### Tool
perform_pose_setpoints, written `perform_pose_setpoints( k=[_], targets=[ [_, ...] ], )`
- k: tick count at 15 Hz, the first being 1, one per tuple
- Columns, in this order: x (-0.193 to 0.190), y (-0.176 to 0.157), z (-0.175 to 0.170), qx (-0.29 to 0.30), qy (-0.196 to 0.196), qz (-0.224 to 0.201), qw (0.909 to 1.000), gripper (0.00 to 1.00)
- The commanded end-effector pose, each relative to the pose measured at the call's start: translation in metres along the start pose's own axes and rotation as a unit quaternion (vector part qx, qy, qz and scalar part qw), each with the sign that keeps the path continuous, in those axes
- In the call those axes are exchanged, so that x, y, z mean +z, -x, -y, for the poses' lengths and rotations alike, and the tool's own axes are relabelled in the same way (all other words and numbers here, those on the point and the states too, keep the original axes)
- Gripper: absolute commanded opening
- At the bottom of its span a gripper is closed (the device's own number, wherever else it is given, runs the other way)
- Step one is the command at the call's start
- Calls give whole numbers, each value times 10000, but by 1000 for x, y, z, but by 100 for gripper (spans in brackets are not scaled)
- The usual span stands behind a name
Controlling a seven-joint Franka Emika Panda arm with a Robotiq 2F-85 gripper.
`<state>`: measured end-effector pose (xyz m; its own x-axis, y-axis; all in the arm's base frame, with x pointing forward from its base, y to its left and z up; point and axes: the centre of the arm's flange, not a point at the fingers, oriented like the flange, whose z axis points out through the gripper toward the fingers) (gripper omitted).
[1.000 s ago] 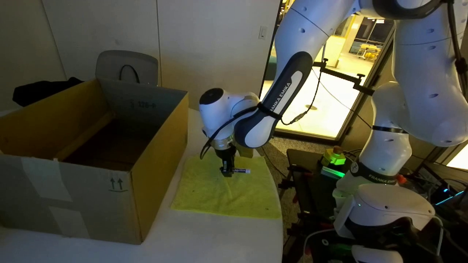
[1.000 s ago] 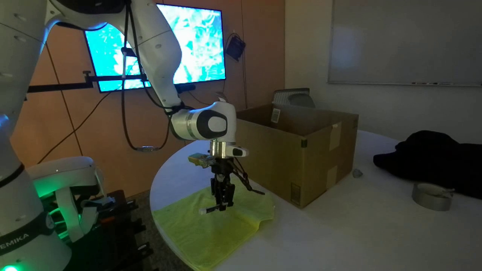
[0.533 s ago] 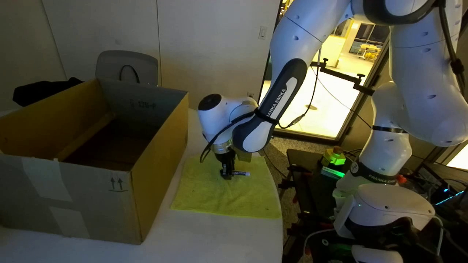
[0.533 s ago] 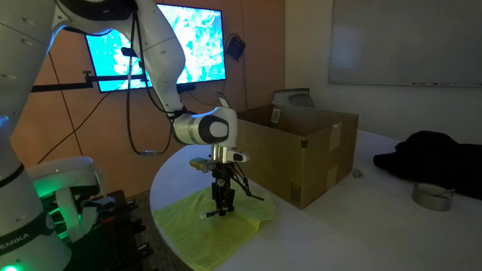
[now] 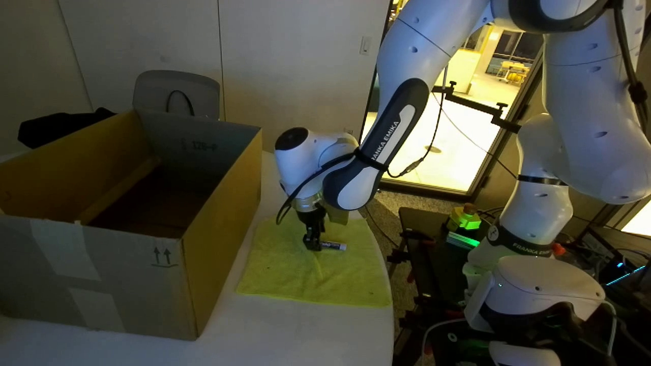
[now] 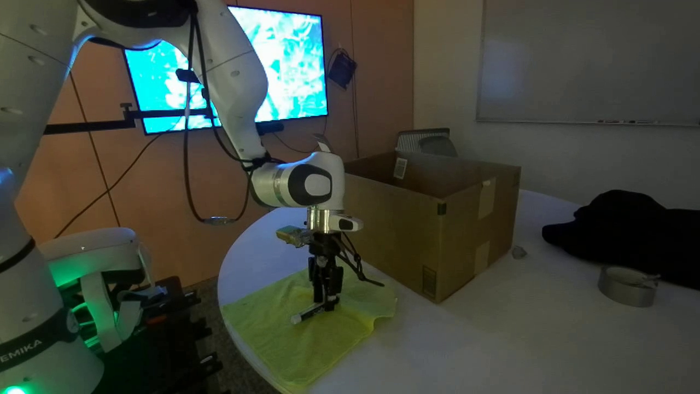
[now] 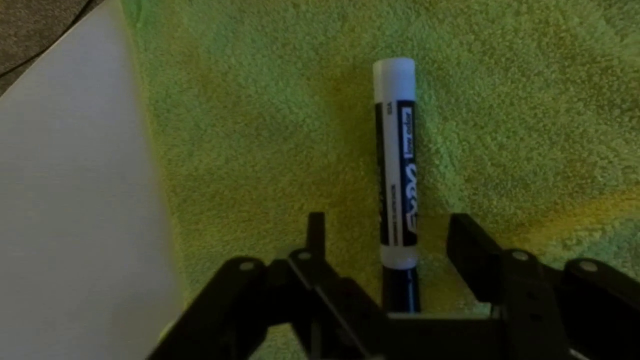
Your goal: Put the marker on the cloth, then fold the cloth and put it in the box
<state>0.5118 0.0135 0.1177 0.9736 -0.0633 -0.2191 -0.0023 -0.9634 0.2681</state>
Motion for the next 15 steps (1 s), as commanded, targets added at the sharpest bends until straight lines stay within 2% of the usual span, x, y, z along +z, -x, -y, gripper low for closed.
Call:
perform_pose_setpoints(
  k=[1,6,11,15],
  targets=[
    [-27,15,5,17,-115,-301,9995,99],
    [-51,33,26,-321,-361,-535,9974,100],
    [-45,56,70,-956,-670,-504,9919,100],
    [-35,73,103,-1458,-770,-479,9852,100]
  ],
)
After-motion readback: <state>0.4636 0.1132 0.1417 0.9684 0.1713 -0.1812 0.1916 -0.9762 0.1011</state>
